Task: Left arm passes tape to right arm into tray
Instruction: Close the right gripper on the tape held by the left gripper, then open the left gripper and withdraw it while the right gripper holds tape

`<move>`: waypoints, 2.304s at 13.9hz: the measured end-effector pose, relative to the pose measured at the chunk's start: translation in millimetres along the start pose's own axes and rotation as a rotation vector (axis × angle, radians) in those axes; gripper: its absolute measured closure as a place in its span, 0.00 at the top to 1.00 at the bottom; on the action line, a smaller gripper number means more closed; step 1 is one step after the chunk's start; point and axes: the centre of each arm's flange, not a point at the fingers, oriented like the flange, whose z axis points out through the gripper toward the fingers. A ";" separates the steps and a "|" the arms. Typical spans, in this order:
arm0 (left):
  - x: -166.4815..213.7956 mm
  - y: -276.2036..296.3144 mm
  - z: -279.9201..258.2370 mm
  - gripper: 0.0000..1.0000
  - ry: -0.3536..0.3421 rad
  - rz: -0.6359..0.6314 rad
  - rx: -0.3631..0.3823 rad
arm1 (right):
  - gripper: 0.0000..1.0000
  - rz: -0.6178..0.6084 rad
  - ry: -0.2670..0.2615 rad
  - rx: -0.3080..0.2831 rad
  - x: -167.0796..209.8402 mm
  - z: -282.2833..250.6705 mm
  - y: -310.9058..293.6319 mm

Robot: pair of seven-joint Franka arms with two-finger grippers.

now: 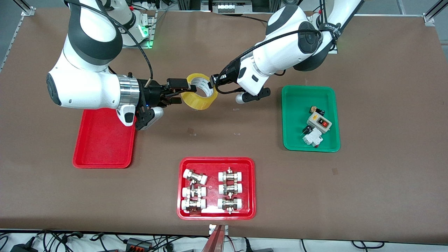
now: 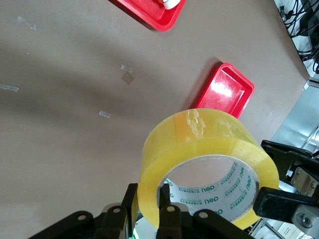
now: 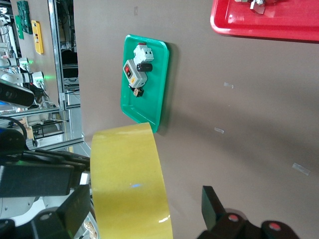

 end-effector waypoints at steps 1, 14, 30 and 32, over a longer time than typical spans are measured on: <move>0.2 -0.1 -0.1 0.21 0.000 0.000 0.000 | 0.96 -0.001 0.000 0.001 0.0 -0.1 -0.3; 3.0 0.0 -0.8 0.46 -0.002 -0.004 -0.001 | 0.56 -0.010 0.002 0.039 0.8 -1.9 -2.8; 66.9 -75.1 -162.1 1.00 0.162 0.034 0.316 | 0.56 0.068 0.006 -0.052 20.8 -13.6 81.8; 76.3 -86.5 -171.0 1.00 0.199 0.047 0.381 | 0.55 0.147 0.021 -0.042 24.0 -43.1 135.6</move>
